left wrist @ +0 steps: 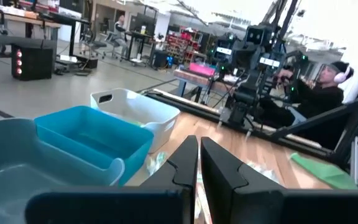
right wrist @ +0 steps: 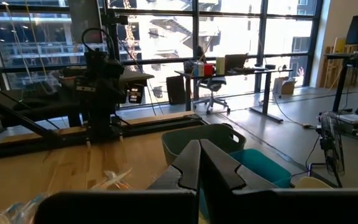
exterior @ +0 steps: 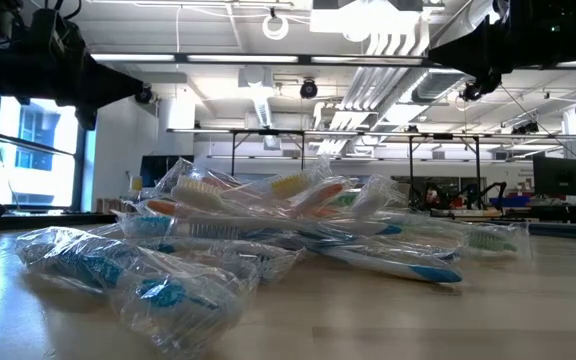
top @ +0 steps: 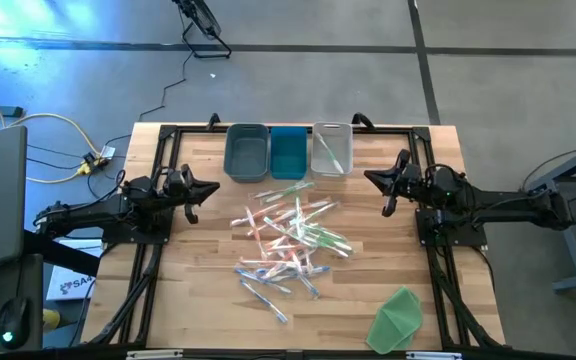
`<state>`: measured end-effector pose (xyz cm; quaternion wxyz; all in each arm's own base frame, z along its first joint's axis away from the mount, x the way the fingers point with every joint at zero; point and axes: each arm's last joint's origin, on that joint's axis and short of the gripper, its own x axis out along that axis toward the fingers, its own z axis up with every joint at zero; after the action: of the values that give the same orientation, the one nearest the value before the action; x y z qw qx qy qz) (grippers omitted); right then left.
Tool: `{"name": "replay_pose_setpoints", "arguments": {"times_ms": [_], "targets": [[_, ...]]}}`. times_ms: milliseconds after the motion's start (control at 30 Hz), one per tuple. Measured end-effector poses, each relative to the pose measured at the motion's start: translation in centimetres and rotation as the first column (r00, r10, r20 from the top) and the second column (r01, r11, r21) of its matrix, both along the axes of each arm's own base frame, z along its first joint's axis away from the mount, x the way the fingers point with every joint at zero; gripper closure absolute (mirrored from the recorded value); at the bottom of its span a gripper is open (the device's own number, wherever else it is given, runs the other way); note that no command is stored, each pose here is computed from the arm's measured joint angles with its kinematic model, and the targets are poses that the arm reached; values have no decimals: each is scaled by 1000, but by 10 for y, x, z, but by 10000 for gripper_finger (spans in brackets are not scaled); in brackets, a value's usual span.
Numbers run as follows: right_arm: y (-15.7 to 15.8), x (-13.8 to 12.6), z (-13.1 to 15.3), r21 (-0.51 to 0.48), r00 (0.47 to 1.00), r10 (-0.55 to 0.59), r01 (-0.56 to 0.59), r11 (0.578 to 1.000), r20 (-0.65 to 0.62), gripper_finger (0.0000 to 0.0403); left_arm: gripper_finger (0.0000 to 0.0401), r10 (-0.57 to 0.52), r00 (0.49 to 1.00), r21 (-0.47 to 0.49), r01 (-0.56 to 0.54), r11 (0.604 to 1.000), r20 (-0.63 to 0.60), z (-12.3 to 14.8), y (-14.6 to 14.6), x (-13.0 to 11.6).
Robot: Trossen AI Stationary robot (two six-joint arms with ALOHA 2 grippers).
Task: Pick & Place Toothbrushes
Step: Put the orange toothbrush into the dark blue bin
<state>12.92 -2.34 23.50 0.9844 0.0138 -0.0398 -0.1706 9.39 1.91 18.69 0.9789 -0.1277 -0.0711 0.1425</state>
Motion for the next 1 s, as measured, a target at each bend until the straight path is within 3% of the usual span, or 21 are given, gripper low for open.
{"name": "replay_pose_setpoints", "arguments": {"times_ms": [400, 700, 1000], "targets": [[0, 0, 0, 4, 1000, 0, 0, 1000, 2, 401, 382, -39, 999, -39, 37, 999, -30, -2, 0, 10], [0, 0, 0, 4, 1000, 0, 0, 1000, 3, 401, 382, -57, 990, -47, 51, 998, -129, -11, 2, 27], [0, 0, 3, 5, 999, 1, -1, 1000, 32, 401, 382, -83, 966, 104, 111, 988, -244, 19, -8, 52]]}}
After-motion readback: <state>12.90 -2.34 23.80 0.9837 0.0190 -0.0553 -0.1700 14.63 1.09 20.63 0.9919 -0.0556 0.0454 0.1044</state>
